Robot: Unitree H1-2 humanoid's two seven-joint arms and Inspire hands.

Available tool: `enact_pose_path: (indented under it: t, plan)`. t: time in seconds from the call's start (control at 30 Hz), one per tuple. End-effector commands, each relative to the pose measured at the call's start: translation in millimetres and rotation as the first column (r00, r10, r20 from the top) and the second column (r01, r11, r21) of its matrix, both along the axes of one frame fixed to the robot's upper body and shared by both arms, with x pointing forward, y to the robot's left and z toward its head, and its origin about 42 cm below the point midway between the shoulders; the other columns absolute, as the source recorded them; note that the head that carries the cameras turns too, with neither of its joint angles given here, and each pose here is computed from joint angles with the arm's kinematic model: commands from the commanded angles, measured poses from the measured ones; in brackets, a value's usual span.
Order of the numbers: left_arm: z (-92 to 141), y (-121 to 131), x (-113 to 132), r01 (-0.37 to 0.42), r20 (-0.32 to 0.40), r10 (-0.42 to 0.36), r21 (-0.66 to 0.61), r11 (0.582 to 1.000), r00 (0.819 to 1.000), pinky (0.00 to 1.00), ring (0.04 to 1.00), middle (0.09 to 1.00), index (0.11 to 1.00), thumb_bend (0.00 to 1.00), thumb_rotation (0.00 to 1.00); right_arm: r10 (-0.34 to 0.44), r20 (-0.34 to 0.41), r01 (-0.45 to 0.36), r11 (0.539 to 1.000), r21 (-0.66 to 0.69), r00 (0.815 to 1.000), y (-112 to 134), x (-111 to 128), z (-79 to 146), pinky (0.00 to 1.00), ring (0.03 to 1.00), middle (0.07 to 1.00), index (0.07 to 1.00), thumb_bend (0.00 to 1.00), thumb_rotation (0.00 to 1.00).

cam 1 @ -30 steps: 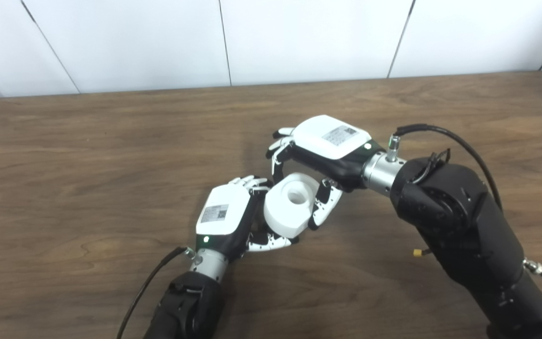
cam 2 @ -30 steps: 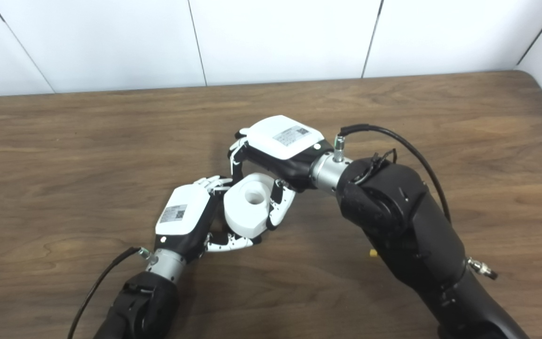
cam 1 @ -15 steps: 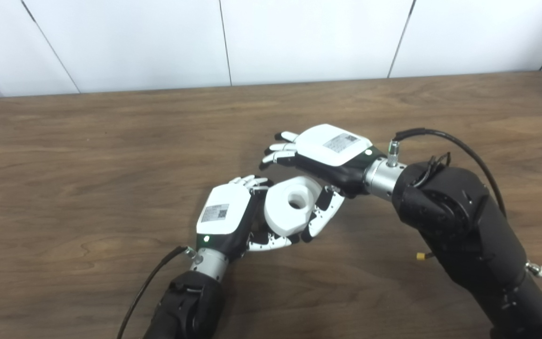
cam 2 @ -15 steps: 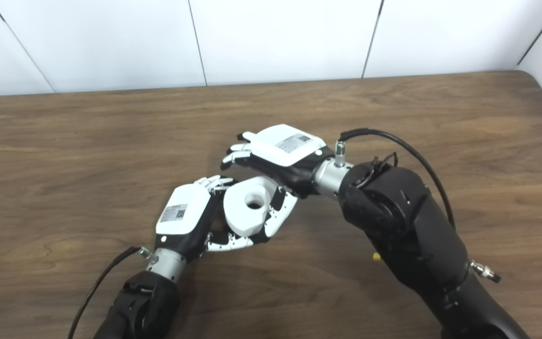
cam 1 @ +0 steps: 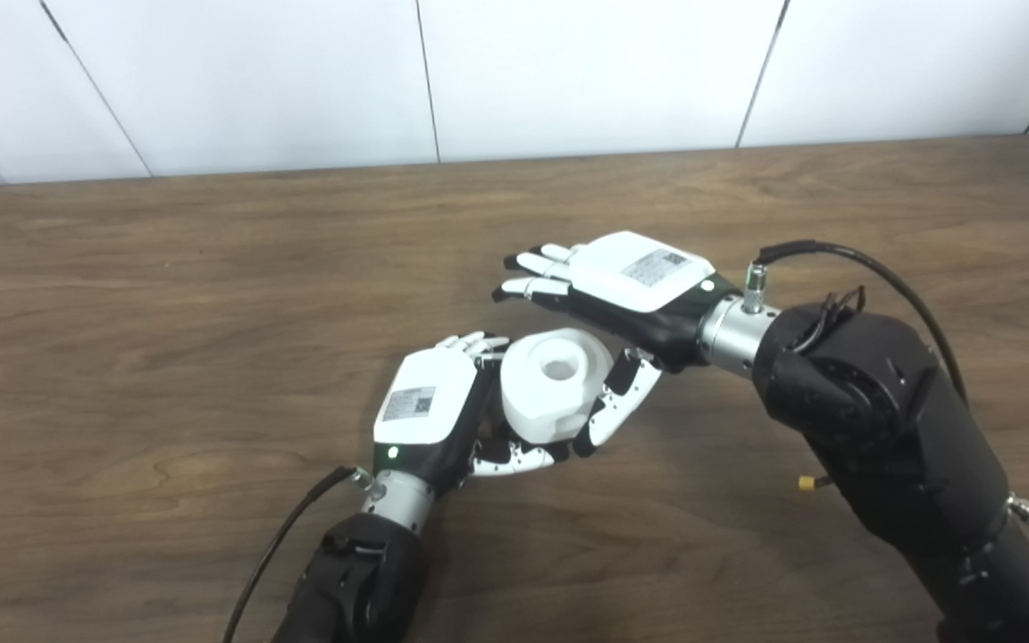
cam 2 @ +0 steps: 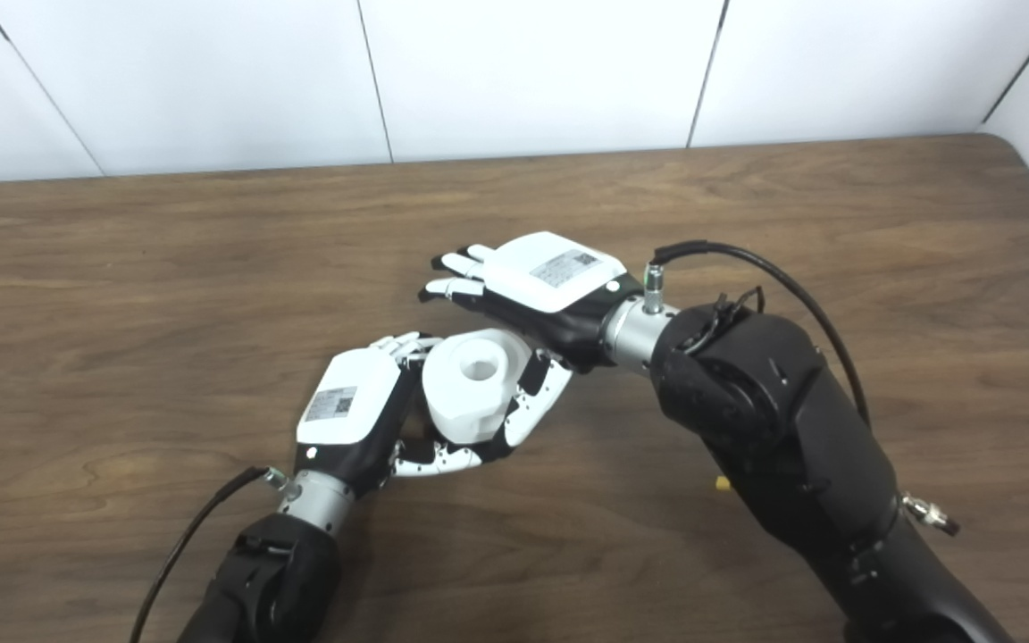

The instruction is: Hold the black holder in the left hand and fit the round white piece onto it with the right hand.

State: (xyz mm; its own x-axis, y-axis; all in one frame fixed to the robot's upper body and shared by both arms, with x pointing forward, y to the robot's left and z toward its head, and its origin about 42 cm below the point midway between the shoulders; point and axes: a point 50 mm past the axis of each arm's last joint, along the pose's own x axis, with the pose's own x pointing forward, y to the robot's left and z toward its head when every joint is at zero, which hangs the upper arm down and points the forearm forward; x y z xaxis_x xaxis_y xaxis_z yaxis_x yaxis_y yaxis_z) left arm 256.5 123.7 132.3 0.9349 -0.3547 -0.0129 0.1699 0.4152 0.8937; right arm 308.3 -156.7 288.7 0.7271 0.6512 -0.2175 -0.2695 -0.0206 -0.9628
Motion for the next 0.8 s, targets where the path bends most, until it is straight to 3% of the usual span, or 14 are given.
enact_pose_path:
  t: [0.0,0.77]
  plan:
    - [-27.2,2.4,-7.6,0.017,-0.145,-0.008,0.057,0.998,0.989,0.86,0.869,0.811,0.487,0.52,0.05,0.013,0.074,-0.015,0.999,0.037,0.997,0.7,0.1,18.2,0.96,1.000,1.000,0.941,1.00,0.40]
    - [-33.4,10.4,-4.6,0.016,-0.143,-0.006,0.067,0.998,0.990,0.85,0.858,0.792,0.487,0.52,0.05,-0.052,0.099,0.051,0.999,0.016,0.994,-23.6,4.0,54.9,1.00,1.000,1.000,1.000,1.00,0.49]
